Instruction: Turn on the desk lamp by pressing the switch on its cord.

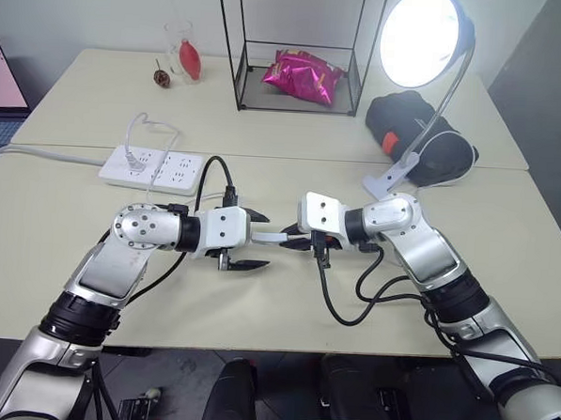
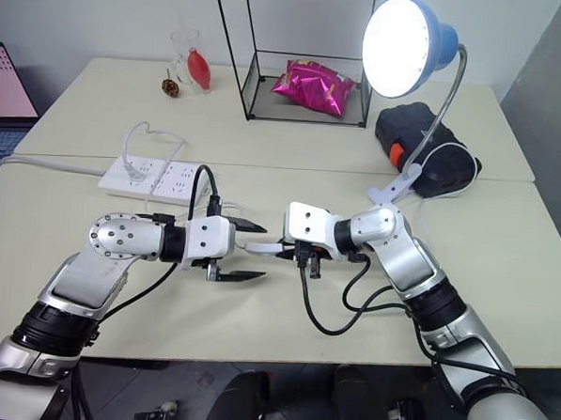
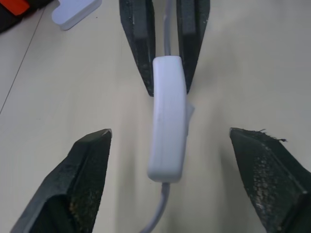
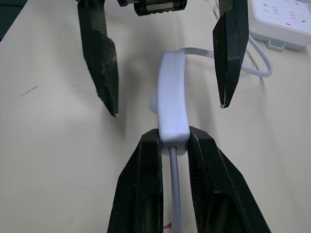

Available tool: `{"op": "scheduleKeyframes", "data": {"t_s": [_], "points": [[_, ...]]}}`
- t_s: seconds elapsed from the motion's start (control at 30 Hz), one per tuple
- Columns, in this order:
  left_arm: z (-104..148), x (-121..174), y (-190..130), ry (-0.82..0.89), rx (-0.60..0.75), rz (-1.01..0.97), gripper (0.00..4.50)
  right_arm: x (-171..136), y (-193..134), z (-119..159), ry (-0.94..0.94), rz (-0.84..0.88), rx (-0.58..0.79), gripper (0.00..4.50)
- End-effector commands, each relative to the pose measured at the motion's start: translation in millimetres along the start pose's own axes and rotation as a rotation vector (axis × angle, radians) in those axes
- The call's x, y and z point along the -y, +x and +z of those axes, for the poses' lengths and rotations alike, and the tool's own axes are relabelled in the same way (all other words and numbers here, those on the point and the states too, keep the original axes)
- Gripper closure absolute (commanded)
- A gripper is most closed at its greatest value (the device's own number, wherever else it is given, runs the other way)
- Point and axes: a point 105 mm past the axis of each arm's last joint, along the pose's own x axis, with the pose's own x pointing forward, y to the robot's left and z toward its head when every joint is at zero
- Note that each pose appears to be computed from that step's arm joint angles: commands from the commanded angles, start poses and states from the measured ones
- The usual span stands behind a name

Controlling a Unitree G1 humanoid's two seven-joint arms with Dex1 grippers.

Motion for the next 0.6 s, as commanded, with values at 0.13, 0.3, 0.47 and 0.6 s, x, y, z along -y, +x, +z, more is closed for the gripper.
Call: {"op": "scheduleKeyframes", "data": {"t_s": [0.13, 0.3, 0.47, 0.6], "points": [[13.3, -0.8, -30.0, -0.043, 0.044, 0.048, 0.00, 21.2, 0.8, -7.6, -0.036, -0.041, -0.014, 4.15], [3.0, 10.3, -46.3, -0.108, -0.009, 0.055, 0.00, 39.1, 8.7, -29.1, -0.014, -0.089, -0.055, 4.15], [-0.7, 19.1, -51.3, -0.140, -0.027, 0.066, 0.00, 44.1, 16.9, -37.3, -0.007, -0.089, -0.055, 4.15], [-2.1, 18.4, -55.2, -0.164, -0.018, 0.109, 0.00, 43.5, 17.3, -48.2, 0.001, -0.080, -0.076, 3.32]]}}
